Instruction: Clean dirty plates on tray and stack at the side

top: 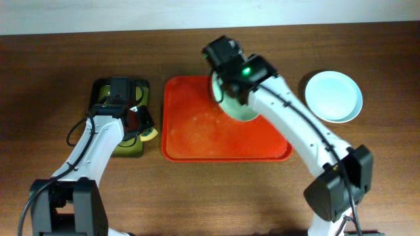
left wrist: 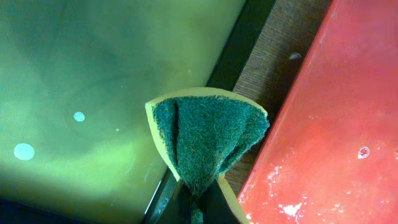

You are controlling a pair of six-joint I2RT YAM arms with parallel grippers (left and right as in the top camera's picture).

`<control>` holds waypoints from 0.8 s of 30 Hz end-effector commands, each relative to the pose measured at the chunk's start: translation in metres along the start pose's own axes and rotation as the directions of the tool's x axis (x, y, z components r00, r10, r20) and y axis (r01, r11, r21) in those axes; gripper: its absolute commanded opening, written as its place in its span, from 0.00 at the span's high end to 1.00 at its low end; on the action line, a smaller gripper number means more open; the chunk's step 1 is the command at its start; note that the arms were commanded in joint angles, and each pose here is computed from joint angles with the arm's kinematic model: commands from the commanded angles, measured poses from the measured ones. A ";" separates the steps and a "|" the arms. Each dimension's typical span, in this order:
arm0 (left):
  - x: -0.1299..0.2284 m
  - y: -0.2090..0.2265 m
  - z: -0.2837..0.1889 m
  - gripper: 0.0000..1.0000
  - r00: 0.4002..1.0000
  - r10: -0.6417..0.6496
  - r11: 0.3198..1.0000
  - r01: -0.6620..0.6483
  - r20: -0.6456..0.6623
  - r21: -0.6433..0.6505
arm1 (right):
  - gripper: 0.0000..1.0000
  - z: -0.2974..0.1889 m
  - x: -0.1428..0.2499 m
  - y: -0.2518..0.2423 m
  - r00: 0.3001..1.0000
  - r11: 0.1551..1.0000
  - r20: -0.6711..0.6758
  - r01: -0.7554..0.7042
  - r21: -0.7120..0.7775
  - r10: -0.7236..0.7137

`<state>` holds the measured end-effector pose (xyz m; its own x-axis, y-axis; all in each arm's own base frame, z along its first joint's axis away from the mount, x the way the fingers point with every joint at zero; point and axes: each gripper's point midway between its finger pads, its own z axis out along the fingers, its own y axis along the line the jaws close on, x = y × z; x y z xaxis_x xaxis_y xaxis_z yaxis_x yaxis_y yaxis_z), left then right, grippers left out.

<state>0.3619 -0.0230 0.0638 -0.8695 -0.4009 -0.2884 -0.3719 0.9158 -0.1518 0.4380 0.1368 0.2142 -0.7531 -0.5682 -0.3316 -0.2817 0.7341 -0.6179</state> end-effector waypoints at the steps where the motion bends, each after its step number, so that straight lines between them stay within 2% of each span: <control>1: 0.001 0.000 0.001 1.00 1.000 0.014 1.000 -0.014 -0.006 0.008 | 0.96 0.044 0.031 -0.037 0.922 0.913 -0.135 -0.381 -0.146 0.363; 2: 0.001 0.000 0.001 1.00 1.000 0.014 1.000 -0.014 -0.007 0.008 | 0.96 0.056 0.040 -0.041 0.890 0.857 -0.186 -0.453 -0.247 0.417; 3: 0.001 0.000 0.001 1.00 1.000 0.014 1.000 -0.014 -0.007 0.008 | 0.96 0.072 0.055 -0.053 0.830 0.749 -0.258 -0.557 -0.360 0.494; 4: 0.001 0.000 0.001 1.00 1.000 0.014 1.000 -0.014 -0.006 0.008 | 0.96 0.086 0.074 -0.073 0.769 0.660 -0.314 -0.639 -0.396 0.557; 5: 0.001 0.000 0.001 1.00 1.000 0.014 1.000 -0.014 -0.006 0.008 | 0.96 0.101 0.103 -0.099 0.690 0.573 -0.372 -0.724 -0.385 0.621; 8: 0.001 0.000 0.001 1.00 1.000 0.014 1.000 -0.013 -0.006 0.008 | 0.96 0.138 0.193 -0.150 0.497 0.444 -0.460 -0.867 -0.228 0.735; 11: 0.001 0.000 0.001 1.00 1.000 0.014 1.000 -0.013 -0.006 0.008 | 0.96 0.172 0.261 -0.183 0.360 0.345 -0.425 -0.931 -0.115 0.830; 15: 0.001 0.000 0.001 1.00 1.000 0.014 1.000 -0.013 -0.006 0.008 | 0.96 0.191 0.268 -0.189 0.354 0.338 -0.358 -0.935 -0.109 0.864; 17: 0.001 0.000 0.001 1.00 1.000 0.014 1.000 -0.013 -0.006 0.008 | 0.96 0.198 0.269 -0.191 0.318 0.306 -0.337 -0.948 -0.091 0.886; 20: 0.001 0.000 0.001 1.00 1.000 0.014 1.000 -0.013 -0.006 0.008 | 0.85 0.200 0.265 -0.193 0.318 0.303 -0.322 -0.948 -0.095 0.892; 22: 0.001 0.000 0.001 1.00 1.000 0.014 1.000 -0.013 -0.006 0.008 | 0.85 0.199 0.261 -0.187 0.327 0.311 -0.338 -0.945 -0.102 0.883; 24: 0.001 0.000 0.001 1.00 1.000 0.014 1.000 -0.013 -0.006 0.008 | 0.79 0.197 0.256 -0.181 0.337 0.318 -0.350 -0.942 -0.111 0.874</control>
<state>0.3625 -0.0230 0.0640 -0.8689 -0.4006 -0.2907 -0.3712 0.9159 -0.1528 0.4097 -0.2288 0.1015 -0.6931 0.5893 -0.4152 0.5720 0.8001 0.1807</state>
